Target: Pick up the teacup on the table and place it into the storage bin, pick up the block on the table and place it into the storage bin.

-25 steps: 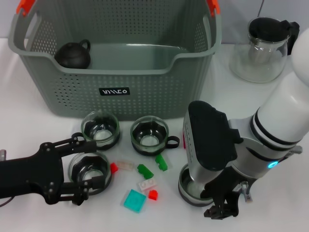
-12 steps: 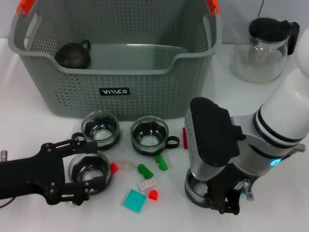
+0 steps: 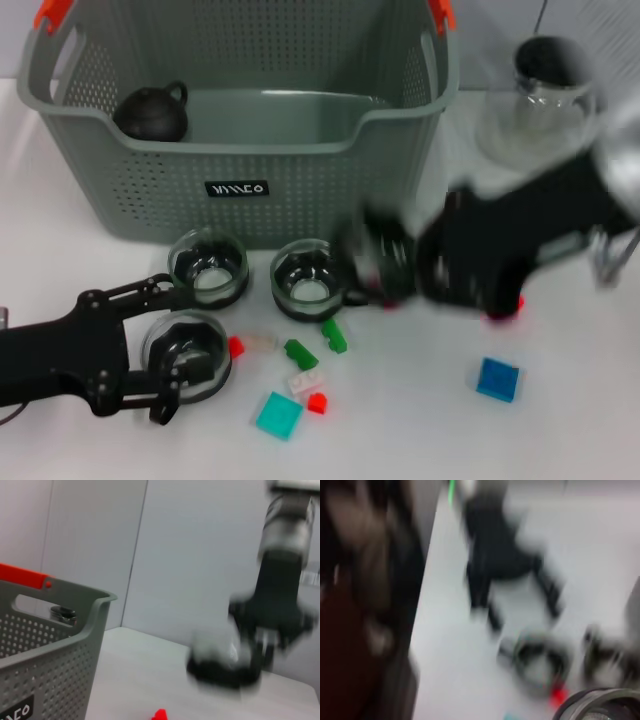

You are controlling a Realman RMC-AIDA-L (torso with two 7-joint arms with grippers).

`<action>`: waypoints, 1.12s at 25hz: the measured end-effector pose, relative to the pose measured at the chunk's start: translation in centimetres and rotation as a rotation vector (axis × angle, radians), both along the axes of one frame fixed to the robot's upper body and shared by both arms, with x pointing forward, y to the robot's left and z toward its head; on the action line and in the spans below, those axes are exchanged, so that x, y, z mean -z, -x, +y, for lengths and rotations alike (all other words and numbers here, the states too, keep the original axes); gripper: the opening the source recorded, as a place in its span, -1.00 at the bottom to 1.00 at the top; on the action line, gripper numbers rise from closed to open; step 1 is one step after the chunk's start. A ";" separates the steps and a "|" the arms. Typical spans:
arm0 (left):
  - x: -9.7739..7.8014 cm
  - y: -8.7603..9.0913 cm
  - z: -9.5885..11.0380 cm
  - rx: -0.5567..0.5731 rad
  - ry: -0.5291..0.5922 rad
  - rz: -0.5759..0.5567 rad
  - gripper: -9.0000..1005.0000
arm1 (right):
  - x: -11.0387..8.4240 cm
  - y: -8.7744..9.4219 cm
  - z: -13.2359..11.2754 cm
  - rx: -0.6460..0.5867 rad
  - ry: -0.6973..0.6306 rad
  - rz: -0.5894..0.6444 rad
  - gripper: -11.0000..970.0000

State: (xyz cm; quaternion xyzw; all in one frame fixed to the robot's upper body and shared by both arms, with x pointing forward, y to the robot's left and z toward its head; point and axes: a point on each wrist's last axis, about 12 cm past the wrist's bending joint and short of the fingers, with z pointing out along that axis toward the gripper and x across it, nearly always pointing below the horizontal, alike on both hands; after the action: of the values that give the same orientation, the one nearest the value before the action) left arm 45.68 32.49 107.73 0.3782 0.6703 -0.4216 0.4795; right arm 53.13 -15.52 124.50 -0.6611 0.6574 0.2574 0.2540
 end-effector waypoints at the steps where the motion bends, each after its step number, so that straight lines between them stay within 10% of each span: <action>1: 0.0 0.0 0.0 -0.001 0.001 0.000 0.68 | -1.2 -0.3 -0.7 0.029 -0.078 -0.021 -0.86; 9: -0.1 -0.3 -0.3 0.005 0.007 -0.006 0.68 | -4.8 -5.0 1.6 0.312 -0.465 -0.103 -0.86; 19: -0.1 -0.4 -0.7 0.010 0.023 0.000 0.68 | -1.8 -14.6 12.2 0.557 -0.195 -0.059 -0.86; 28: -0.2 -1.9 -2.2 0.037 0.064 -0.004 0.68 | 3.7 -16.9 11.0 0.771 -0.030 -0.090 -0.86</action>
State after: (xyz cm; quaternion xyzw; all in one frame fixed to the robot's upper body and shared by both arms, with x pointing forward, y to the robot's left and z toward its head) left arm 47.59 30.24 107.92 0.3759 0.6486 -0.4508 0.4846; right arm 69.99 -4.57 120.77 -0.3725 0.8420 0.1235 0.3702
